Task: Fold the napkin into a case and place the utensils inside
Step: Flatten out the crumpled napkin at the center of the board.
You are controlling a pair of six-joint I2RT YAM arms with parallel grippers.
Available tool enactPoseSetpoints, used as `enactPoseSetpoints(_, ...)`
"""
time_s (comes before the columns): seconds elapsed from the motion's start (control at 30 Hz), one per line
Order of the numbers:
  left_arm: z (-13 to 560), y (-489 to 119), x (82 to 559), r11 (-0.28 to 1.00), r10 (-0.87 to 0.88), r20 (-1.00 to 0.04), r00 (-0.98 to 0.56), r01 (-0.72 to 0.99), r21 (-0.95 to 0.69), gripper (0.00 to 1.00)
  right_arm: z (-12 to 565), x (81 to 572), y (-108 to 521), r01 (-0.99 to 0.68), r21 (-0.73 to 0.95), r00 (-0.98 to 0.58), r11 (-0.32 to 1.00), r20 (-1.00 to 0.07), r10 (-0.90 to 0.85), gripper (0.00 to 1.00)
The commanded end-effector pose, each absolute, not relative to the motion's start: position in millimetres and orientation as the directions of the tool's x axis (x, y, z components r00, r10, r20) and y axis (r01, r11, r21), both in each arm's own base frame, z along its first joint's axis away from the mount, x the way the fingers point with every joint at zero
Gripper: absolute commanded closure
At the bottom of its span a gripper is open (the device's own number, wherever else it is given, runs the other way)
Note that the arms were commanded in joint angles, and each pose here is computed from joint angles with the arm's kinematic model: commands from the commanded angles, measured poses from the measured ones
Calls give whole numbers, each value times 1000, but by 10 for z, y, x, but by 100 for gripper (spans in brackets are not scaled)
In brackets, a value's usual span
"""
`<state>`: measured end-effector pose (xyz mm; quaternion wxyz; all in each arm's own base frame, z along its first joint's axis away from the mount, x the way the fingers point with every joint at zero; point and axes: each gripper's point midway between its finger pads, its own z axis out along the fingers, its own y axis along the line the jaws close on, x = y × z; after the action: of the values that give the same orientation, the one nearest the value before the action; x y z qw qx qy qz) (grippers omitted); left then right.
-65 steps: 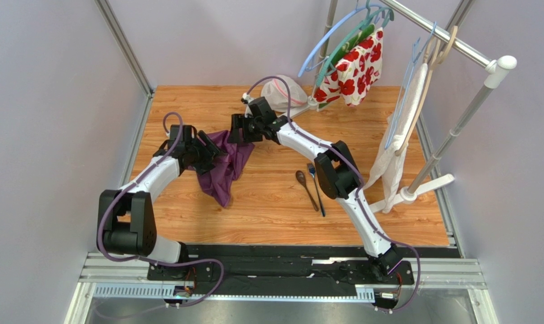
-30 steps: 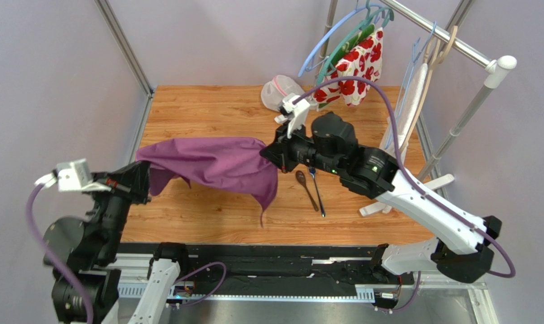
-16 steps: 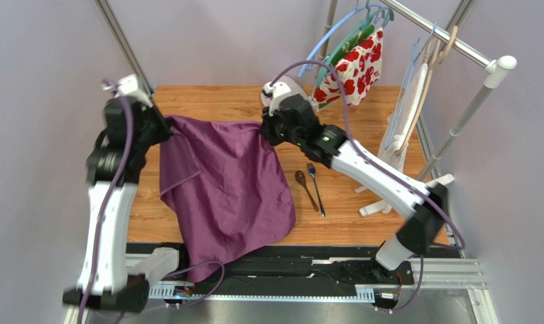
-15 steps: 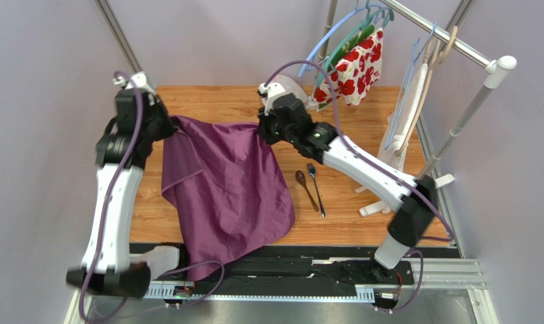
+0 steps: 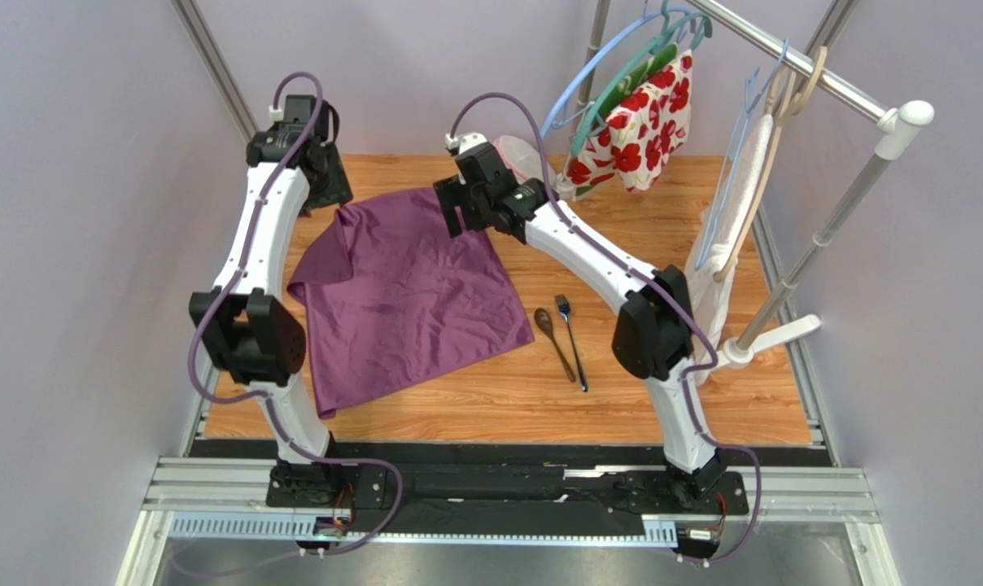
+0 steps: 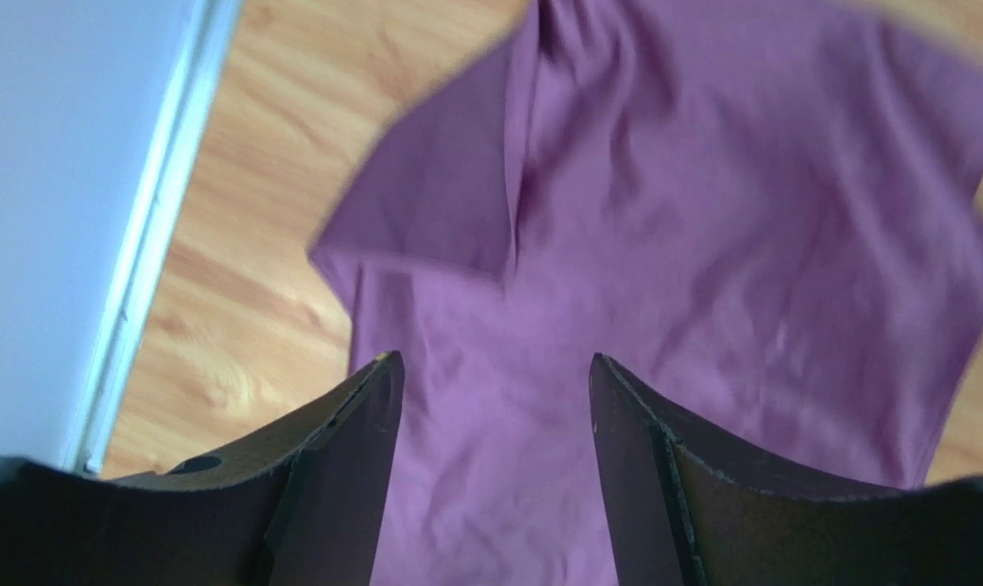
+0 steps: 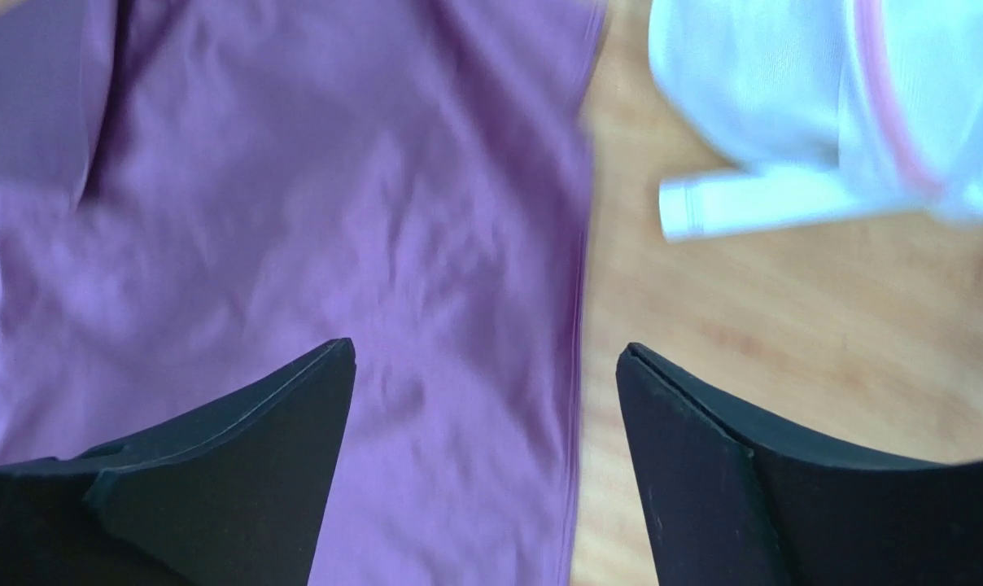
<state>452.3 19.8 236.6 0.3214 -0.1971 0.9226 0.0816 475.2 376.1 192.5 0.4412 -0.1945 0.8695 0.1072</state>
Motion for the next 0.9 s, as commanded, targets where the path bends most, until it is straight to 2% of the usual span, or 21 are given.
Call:
enactPoseSetpoints(0.0, 2161, -210, 3856, 917, -386, -526, -758, -380, -125, 39, 2139, 4137, 3563, -444, 100, -592, 890, -779, -208, 16)
enactPoseSetpoints(0.03, 2087, -298, 3850, 909, -411, -524, -746, -376, -178, 52, 1818, 3908, 3538, -472, 128, -648, 872, -721, -245, 16)
enactPoseSetpoints(0.07, 2070, -368, 3752, 902, -430, -522, -736, -371, -220, 55, 1772, 3806, 3534, -464, 158, -671, 872, -705, -230, 17)
enactPoseSetpoints(0.1, 1725, -472, 3580, 897, -441, -445, -779, -372, -237, 58, 1833, 3720, 3498, -464, 176, -674, 868, -706, -218, 18)
enactPoseSetpoints(0.17, 1531, -566, 3611, 877, -478, -437, -762, -390, -279, 68, 1585, 3569, 3370, -429, 183, -726, 885, -652, -217, 21)
enactPoseSetpoints(0.3, 1122, -692, 3690, 864, -495, -343, -798, -410, -291, 78, 1254, 3385, 3074, -365, 126, -774, 922, -591, -226, 32)
enactPoseSetpoints(0.37, 907, -692, 3800, 870, -488, -327, -810, -417, -265, 79, 1046, 3293, 2943, -347, 97, -793, 933, -562, -236, 36)
enactPoseSetpoints(0.4, 850, -676, 3868, 869, -491, -334, -805, -424, -256, 79, 999, 3281, 2932, -340, 98, -798, 935, -557, -232, 45)
enactPoseSetpoints(0.5, 664, -716, 4071, 869, -490, -315, -813, -425, -255, 79, 861, 3242, 2827, -309, 68, -811, 949, -540, -226, 58)
enactPoseSetpoints(0.67, 411, -622, 4416, 893, -449, -293, -844, -412, -182, 77, 758, 3205, 2745, -291, 48, -817, 956, -531, -223, 63)
enactPoseSetpoints(0.7, 527, -557, 4561, 904, -427, -331, -842, -397, -155, 77, 729, 3193, 2747, -289, 51, -821, 956, -526, -220, 64)
enactPoseSetpoints(0.77, 547, -531, 4656, 913, -408, -328, -852, -386, -133, 77, 654, 3184, 2756, -288, 55, -828, 956, -517, -220, 64)
enactPoseSetpoints(0.87, 901, -540, 4719, 922, -386, -386, -838, -353, -157, 75, 599, 3184, 2763, -283, 55, -833, 958, -509, -217, 65)
